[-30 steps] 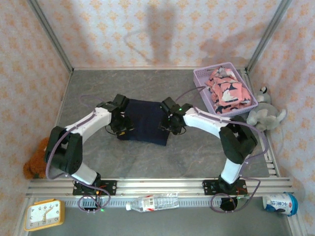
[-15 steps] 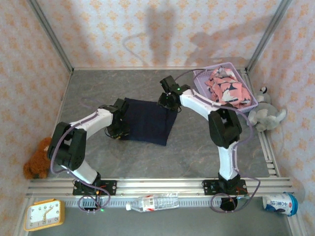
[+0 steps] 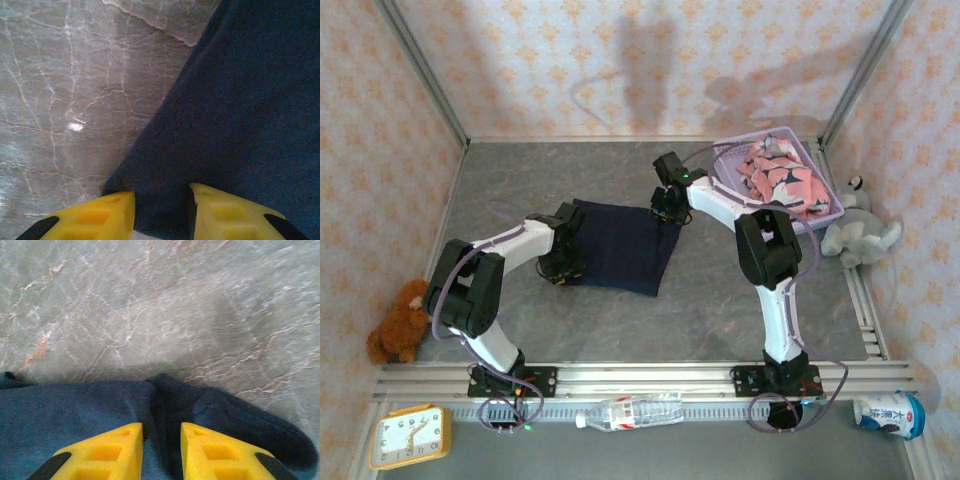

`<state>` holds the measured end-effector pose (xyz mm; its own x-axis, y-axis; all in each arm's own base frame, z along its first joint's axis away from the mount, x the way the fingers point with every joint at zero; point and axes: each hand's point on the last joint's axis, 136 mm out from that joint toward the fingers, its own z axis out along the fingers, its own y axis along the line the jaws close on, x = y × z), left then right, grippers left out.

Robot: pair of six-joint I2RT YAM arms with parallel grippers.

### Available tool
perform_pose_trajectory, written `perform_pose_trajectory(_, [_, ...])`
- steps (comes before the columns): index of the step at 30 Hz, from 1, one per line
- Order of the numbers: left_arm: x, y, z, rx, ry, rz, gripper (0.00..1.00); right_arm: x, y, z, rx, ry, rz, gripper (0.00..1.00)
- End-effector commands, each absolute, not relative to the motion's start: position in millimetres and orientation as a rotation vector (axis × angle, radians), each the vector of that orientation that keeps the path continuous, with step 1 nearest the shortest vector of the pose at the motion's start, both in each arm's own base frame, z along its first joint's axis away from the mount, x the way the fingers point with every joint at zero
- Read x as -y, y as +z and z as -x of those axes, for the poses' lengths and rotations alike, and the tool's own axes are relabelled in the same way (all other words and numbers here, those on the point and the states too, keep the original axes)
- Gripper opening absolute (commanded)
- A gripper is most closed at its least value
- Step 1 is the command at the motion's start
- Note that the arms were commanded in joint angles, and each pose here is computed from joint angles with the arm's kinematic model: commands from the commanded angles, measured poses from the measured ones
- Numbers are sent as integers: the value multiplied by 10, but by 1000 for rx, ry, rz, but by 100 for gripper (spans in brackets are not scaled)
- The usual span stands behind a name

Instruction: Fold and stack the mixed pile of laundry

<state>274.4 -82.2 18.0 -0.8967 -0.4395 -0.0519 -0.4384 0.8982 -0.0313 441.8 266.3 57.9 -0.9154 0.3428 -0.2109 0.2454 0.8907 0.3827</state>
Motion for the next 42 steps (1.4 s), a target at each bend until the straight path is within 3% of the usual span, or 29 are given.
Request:
perform_pose_trajectory(1, [677, 32, -2665, -3013, 90, 731, 33, -2786, 578, -4446, -2773, 596, -451, 30])
perform_pose_trajectory(5, [675, 5, -2659, -3017, 96, 740, 33, -2779, 511, -4436, -2787, 587, -453, 29])
perform_pose_trajectory(12, [677, -52, -2674, -3016, 112, 790, 32, -2705, 692, -4415, -2754, 569, -442, 0])
perform_pose_trajectory(19, [660, -20, -2683, -3005, 125, 807, 32, -2596, 968, -4257, -2742, 558, -447, 0])
perform_pose_trajectory(24, [660, -34, -2711, -2993, 128, 828, 32, -2207, 1189, -3887, -2746, 412, -542, 0])
perform_pose_trajectory(34, [705, -112, -2749, -3004, 121, 854, 31, -1747, 383, -3197, -2838, 190, -878, 0])
perform_pose_trajectory(38, [725, -100, -2760, -3004, 108, 852, 32, -1697, 237, -3280, -2828, 145, -848, 0])
perform_pose_trajectory(42, [763, 7, -2824, -3009, 76, 784, 34, -1723, 402, -3470, -2808, 131, -774, 1])
